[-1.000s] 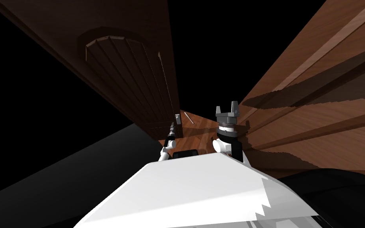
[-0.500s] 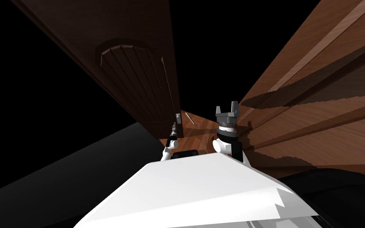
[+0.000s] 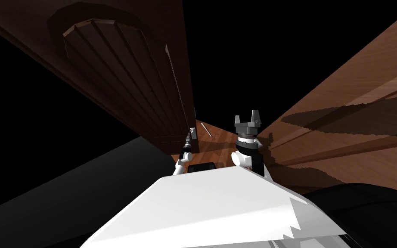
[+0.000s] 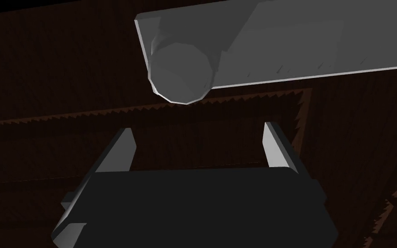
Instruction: Push the door open
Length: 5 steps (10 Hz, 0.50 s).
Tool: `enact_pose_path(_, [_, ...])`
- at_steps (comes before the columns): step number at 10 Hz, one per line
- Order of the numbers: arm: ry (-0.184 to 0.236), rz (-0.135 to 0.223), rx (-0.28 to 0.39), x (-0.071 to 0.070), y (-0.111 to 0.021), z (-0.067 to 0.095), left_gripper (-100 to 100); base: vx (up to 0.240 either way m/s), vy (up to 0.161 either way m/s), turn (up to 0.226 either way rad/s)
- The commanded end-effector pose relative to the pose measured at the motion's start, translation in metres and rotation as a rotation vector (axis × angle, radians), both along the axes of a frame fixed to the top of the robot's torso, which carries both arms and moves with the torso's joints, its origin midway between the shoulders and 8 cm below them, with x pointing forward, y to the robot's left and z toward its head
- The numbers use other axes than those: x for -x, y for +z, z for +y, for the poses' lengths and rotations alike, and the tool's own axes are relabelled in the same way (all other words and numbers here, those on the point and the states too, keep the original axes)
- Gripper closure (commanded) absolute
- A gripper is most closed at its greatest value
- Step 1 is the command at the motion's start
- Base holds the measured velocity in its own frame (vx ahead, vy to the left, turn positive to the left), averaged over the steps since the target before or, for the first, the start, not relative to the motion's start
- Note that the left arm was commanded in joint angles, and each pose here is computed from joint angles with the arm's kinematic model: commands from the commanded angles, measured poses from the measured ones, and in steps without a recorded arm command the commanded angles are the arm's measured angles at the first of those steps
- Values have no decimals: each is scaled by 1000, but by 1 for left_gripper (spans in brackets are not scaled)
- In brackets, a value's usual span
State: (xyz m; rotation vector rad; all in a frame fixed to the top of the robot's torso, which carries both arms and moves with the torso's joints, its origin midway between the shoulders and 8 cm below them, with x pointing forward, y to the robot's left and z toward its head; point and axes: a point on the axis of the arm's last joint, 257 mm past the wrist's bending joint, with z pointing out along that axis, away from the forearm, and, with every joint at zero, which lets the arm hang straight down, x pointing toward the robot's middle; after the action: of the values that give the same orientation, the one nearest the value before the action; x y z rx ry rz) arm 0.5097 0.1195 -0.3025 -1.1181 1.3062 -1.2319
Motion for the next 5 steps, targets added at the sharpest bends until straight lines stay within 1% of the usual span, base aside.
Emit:
enact_pose_path(1, [3,-1,18,-2,2,-5,-100,217,-94,-19])
enact_pose_path(2, [5,-1,37,-3,5,-12,-100,198,-68,-17])
enact_pose_path(3, [4,-1,27,-2,4,-8,-100,79,-28,0])
enact_pose_path(4, [4,-1,27,-2,4,-8,100,-10,0,5])
enact_pose_path(5, [4,-1,27,-2,4,-8,100,-25,10,-12])
